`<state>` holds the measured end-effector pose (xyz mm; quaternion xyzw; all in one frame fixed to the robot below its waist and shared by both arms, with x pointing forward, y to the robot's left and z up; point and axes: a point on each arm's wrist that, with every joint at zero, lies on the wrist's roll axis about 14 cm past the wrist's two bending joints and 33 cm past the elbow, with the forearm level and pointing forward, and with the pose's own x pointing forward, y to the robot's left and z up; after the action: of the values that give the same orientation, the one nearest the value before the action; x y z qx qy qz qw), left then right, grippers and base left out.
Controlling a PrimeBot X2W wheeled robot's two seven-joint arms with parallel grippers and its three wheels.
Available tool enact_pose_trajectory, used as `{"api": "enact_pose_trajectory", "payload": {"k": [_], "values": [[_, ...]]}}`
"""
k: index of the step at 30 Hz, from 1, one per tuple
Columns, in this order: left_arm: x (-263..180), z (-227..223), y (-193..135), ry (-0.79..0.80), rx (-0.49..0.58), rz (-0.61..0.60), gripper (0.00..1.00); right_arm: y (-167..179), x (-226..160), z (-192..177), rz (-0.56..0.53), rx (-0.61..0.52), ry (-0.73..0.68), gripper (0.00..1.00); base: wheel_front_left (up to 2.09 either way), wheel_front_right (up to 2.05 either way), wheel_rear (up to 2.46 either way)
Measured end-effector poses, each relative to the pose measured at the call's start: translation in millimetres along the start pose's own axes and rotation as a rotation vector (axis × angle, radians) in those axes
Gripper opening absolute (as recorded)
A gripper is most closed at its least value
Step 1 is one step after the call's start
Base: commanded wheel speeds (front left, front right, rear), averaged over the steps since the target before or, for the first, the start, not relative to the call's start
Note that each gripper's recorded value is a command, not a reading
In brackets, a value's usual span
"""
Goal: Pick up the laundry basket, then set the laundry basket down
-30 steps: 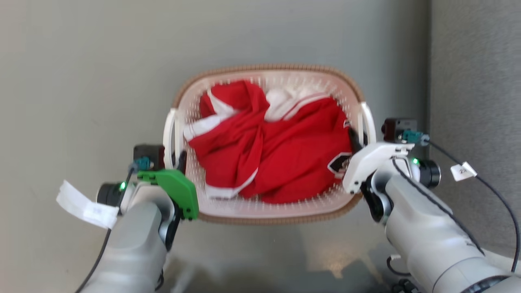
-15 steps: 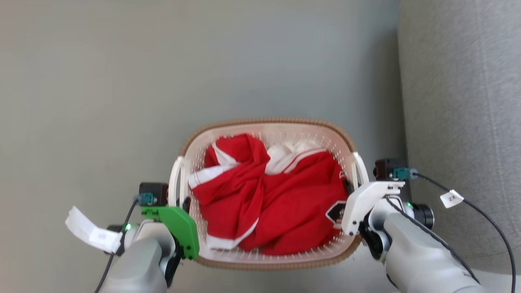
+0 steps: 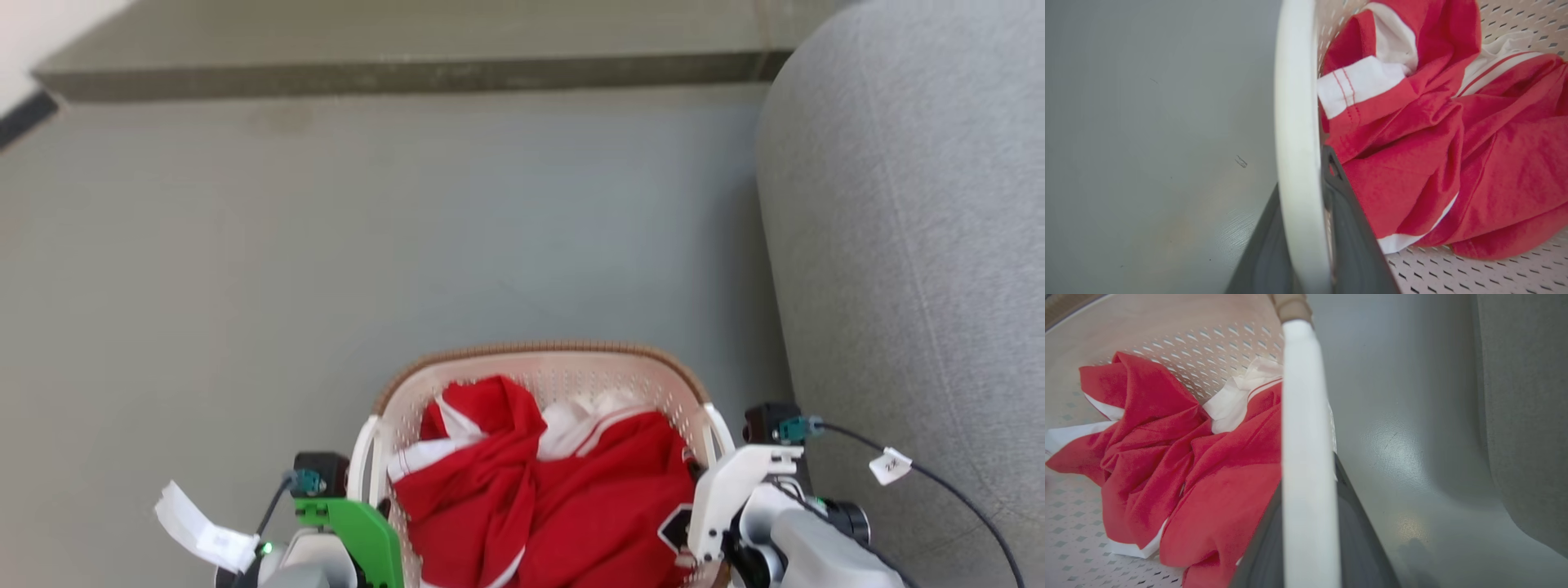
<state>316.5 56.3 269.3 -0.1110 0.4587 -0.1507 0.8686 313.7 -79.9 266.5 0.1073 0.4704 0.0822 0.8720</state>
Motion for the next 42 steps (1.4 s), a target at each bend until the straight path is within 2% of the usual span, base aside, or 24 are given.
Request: {"api": "enact_pose_trajectory", "payload": {"k": [12,42], "values": [[-19.1,8.9,-11.7,-0.052,0.025,-0.013,0.0,4.8,-21.8,6.9,0.004,-0.015,-0.043,0.0,0.0,0.0,0.0],[-28.8,-2.1,-13.7,-0.04,0.036,-0.011,0.0,9.9,-30.7,-4.9,0.018,-0.013,-0.024,0.0,0.0,0.0,0.0]]}}
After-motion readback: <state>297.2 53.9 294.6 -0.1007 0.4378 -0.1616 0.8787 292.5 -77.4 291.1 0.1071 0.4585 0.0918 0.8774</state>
